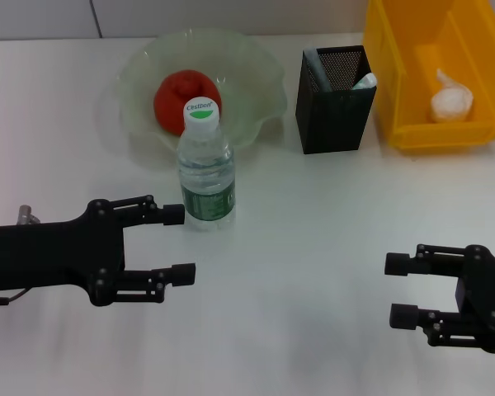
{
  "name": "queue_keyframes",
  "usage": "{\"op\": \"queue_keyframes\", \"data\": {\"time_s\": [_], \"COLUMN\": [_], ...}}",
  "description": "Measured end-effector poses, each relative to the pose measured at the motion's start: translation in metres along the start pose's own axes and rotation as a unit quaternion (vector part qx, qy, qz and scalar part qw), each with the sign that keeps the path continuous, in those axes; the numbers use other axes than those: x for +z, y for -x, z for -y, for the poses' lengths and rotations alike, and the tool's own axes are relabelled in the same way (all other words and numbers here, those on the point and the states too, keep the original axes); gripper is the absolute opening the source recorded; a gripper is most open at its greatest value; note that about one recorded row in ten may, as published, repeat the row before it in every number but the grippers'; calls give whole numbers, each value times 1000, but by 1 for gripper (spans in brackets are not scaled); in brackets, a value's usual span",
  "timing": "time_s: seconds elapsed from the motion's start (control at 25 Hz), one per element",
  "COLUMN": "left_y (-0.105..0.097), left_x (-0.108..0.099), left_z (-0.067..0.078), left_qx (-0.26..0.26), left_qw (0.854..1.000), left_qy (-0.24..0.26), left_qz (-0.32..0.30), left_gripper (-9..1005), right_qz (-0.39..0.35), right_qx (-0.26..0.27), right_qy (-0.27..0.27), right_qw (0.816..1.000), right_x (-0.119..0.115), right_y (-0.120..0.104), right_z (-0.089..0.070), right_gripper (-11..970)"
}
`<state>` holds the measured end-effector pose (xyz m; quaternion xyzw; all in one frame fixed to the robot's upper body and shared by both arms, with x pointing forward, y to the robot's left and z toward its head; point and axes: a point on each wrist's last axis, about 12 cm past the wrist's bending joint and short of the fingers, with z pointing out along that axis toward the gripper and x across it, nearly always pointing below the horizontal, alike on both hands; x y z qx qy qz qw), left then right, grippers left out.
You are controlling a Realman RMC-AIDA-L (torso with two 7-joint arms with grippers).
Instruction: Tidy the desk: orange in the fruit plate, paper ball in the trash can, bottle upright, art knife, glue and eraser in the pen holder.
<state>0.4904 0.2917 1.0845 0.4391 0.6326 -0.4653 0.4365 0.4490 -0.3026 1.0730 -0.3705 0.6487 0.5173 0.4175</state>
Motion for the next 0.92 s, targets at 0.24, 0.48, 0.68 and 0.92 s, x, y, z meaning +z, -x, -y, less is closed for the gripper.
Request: {"op": "queue_keyframes", "data": {"time_s": [0.24,0.48,0.68,0.92], "left_y": [-1,-1,-1,-1], "left_x": [-1,-1,0,1], "left_z": [1,1,1,1], "left_qx": [-2,-1,-1,-1], "left_qw": [1000,1000,1000,1000], "left_qy": [1,1,0,-1], "left_qz": [0,0,1,1], "left_gripper": [809,808,809,809], "right_qz": [1,2,5,5], "right_qx": [0,0,-1,-4], "right_qy": [1,2,5,9], "right_qw": [1000,1000,1000,1000], "right_x": [1,2,6,8], "right_y": [0,0,0,2], "right_z": [0,0,0,1], "right_gripper": [681,681,681,681]}}
